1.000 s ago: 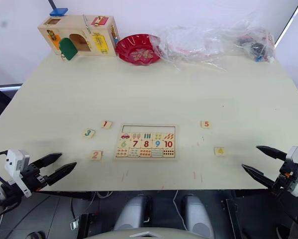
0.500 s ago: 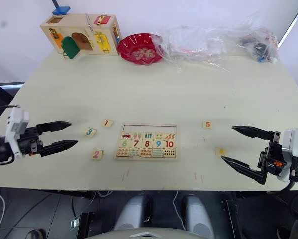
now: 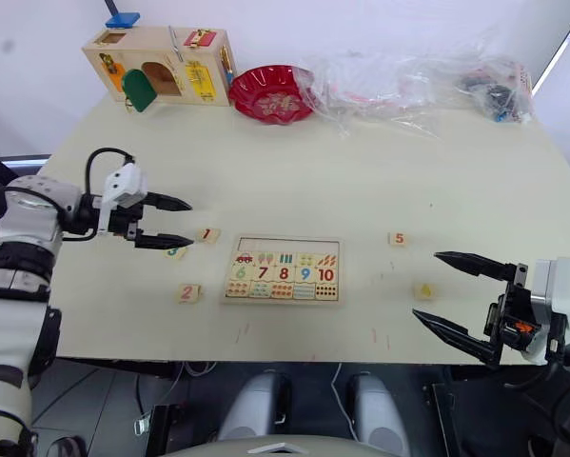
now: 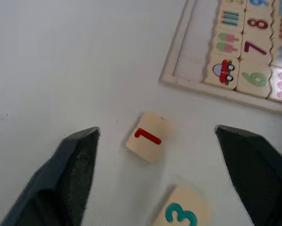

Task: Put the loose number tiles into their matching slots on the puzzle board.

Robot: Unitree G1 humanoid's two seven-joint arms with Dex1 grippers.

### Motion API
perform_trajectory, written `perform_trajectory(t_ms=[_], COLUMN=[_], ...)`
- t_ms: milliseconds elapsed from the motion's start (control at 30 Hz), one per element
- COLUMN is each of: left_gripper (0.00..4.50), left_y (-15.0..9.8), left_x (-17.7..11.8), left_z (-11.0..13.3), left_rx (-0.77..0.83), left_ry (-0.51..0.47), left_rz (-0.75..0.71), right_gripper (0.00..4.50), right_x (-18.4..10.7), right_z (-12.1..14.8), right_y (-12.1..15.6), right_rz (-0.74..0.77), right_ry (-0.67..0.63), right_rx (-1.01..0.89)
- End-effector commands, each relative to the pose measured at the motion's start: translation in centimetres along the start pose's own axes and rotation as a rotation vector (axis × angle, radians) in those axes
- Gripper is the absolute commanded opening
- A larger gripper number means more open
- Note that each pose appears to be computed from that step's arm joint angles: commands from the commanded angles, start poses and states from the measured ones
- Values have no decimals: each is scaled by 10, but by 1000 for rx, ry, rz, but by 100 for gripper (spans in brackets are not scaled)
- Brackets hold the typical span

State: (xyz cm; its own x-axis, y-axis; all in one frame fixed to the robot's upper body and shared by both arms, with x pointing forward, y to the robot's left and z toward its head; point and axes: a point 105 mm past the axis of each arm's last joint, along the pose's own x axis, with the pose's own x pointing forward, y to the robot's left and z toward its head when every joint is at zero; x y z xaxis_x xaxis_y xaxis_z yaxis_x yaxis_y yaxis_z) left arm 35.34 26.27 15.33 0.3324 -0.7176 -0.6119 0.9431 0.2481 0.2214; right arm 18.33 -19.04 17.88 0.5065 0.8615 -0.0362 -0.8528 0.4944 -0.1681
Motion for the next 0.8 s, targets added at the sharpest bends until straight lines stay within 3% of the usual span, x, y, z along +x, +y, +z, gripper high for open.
perform_trajectory(t_ms=[33, 800], left_gripper=[343, 343], left_y=[0, 15], left_x=[2, 22], left_z=[2, -4], left_rx=[52, 71], left_ry=[66, 223], left_rz=[-52, 9], right_gripper=[450, 450], right_x=[3, 2], right_z=[9, 5], right_y=[7, 22], right_rz=[-6, -92], right_ry=[-26, -31], right_rx=[-54, -51])
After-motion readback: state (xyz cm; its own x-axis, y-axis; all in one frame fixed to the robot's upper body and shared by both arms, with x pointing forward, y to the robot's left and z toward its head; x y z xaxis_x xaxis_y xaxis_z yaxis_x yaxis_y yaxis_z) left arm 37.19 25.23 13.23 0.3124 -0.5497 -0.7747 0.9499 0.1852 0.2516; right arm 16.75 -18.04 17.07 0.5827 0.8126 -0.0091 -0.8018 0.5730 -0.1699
